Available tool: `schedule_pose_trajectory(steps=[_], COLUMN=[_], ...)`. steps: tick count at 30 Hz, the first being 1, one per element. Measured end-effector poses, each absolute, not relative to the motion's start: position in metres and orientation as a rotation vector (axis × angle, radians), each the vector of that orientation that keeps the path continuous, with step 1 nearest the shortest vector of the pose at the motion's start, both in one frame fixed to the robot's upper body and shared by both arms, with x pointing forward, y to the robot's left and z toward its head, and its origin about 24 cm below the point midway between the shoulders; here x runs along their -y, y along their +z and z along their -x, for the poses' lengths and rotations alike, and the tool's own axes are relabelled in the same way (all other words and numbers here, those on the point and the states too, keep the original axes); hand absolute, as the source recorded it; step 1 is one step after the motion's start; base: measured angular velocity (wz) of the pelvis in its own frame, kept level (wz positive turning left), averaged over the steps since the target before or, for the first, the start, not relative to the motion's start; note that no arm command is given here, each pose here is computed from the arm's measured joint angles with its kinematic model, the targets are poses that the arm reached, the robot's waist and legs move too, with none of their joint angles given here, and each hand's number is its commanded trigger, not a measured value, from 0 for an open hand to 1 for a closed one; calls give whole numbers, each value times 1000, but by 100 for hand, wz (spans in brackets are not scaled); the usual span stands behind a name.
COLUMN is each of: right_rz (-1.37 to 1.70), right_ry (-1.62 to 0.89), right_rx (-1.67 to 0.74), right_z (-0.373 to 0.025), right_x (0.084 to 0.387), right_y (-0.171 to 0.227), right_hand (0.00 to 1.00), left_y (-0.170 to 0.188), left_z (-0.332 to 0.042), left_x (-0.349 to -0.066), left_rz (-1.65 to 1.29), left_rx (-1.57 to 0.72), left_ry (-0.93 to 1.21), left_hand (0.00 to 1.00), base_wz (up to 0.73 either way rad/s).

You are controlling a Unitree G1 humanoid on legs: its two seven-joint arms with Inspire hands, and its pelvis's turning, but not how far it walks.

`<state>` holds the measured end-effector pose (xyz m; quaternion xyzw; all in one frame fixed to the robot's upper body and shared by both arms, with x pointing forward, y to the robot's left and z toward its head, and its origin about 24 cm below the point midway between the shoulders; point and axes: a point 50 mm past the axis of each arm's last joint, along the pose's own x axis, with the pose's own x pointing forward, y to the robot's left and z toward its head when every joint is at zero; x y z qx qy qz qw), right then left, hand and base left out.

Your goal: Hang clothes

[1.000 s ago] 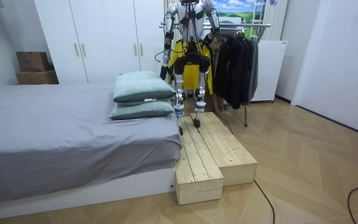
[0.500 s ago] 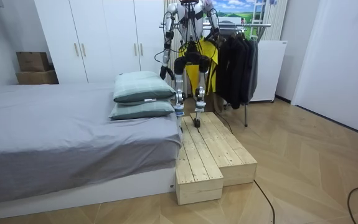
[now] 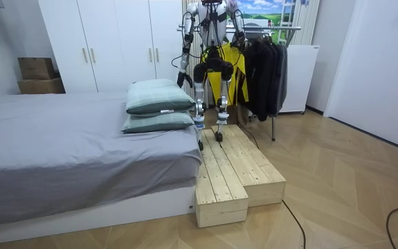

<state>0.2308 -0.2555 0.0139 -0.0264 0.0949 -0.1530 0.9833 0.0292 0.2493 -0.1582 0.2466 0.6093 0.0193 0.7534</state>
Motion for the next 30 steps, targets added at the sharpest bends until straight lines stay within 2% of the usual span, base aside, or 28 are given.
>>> schedule_pose_trajectory(steps=[6, 13, 21, 30], right_rz=[0, -43, -121, -256], right_ry=[-338, -368, -328, -245], right_rx=[-357, -696, -849, -927], right_z=[-212, -154, -121, -97], right_x=[264, 276, 271, 249], right_y=[-24, -90, -119, -139], right_hand=[0, 0, 0, 0], left_y=[-159, -159, -159, -159], left_z=[-24, -19, -17, -26], left_x=[-249, -251, -254, -252], left_rz=[-532, -527, -503, -474], left_rx=[-1345, -1350, -1355, -1304], left_ry=[48, 60, 83, 87], left_hand=[0, 0, 0, 0], base_wz=[0, -1, -1, 1])
